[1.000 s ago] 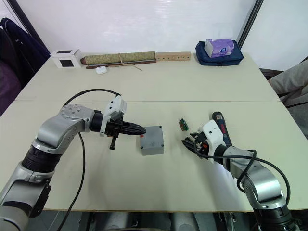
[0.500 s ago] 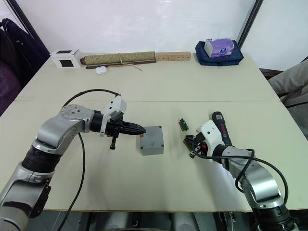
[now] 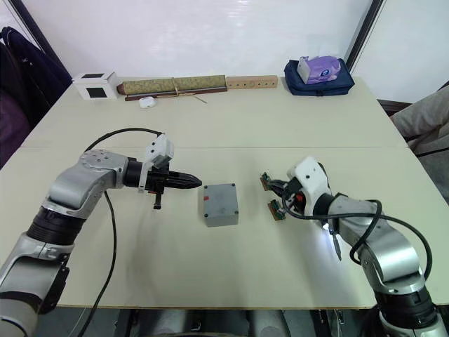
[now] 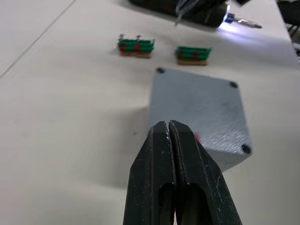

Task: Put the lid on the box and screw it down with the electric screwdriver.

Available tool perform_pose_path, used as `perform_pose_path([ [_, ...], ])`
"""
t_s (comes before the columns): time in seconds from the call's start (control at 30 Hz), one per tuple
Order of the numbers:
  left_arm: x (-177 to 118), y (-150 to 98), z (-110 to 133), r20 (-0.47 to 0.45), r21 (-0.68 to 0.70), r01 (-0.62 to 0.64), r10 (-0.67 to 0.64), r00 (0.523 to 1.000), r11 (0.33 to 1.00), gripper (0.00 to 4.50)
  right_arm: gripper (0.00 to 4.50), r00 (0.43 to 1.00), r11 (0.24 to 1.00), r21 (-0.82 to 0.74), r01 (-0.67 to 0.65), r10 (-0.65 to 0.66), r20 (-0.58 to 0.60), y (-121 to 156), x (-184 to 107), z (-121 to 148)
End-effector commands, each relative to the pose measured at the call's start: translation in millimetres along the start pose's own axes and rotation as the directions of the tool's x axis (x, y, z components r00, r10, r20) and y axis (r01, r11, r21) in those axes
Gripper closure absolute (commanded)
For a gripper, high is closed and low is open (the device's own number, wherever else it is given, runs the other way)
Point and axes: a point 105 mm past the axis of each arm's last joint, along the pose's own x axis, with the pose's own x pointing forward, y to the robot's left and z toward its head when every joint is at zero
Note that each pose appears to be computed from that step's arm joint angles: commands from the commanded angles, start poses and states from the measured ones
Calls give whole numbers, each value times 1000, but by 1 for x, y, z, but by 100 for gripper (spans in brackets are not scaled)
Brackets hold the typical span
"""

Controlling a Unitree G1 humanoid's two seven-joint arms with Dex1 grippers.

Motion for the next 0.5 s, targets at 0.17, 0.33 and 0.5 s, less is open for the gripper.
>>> perform_pose_path([
  [0.17, -12, 6, 8, 38, 23, -63, 62, 997, 998, 450, 446, 981, 987, -11, -163, 163, 102, 37, 25, 31],
  [0.33, -7, -6, 9, 69, -2, -57, 57, 996, 998, 450, 446, 975, 980, -8, -198, 198, 97, 45, 40, 26],
  [0.5, -1, -15, 6, 73, -20, -50, 51, 996, 999, 450, 446, 974, 979, -8, -204, 204, 99, 48, 43, 24],
])
